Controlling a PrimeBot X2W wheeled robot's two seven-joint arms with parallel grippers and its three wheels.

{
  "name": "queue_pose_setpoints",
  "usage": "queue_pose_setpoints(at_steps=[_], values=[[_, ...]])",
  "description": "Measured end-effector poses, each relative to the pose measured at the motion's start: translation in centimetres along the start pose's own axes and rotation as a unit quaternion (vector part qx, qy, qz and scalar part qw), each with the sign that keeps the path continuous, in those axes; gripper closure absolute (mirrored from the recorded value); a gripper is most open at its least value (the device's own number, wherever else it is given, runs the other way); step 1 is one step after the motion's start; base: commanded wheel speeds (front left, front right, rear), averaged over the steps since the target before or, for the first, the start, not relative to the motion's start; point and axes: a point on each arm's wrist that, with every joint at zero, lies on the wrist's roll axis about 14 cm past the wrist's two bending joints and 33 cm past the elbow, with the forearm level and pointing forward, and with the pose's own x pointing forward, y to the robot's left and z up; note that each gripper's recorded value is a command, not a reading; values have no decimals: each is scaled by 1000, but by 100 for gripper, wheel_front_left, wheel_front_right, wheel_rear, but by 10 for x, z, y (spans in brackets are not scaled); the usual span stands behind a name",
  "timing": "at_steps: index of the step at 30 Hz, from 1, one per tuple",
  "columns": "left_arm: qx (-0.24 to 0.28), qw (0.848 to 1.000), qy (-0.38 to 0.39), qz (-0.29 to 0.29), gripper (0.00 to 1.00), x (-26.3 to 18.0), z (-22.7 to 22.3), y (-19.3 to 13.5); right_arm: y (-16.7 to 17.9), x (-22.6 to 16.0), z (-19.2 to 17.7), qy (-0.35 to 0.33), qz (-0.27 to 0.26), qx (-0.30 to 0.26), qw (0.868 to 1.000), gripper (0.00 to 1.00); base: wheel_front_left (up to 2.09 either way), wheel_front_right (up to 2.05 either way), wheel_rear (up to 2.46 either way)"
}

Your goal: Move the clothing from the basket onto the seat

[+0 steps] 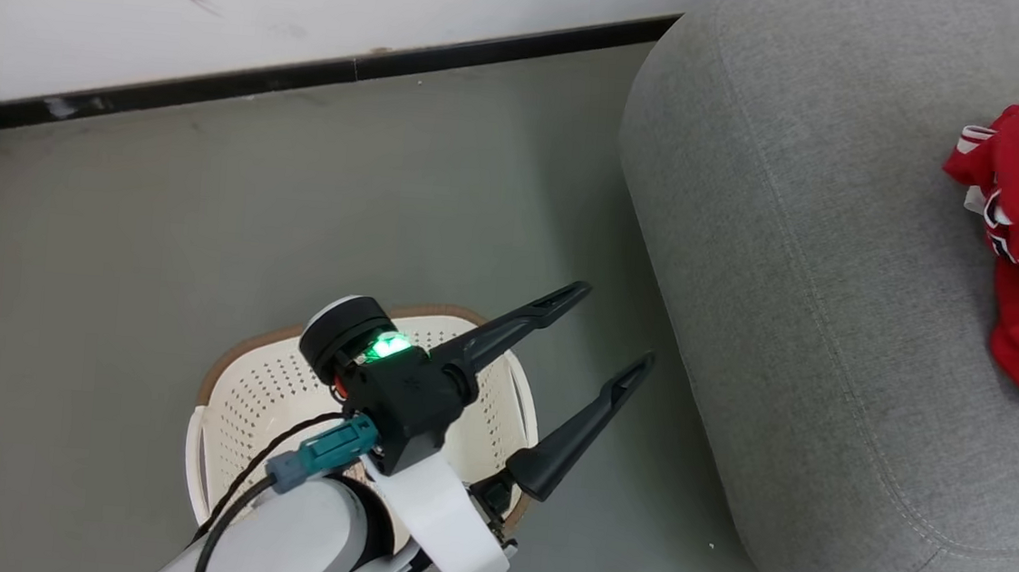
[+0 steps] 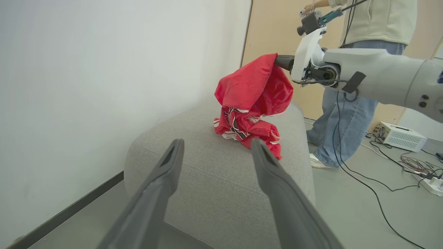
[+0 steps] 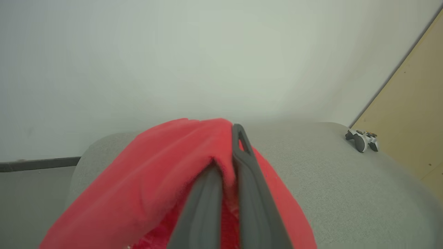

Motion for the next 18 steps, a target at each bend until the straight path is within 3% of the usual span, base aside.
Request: queue_pose_setpoints(at_steps=[9,18], values=[[-8,1000,-4,-10,0,9,-6,6,55,-1,-79,92,36,10,995,100,0,0,0],[-9,1000,-1,-14,0,14,-14,13,60,-6,-110,123,33,11,992,100,0,0,0]])
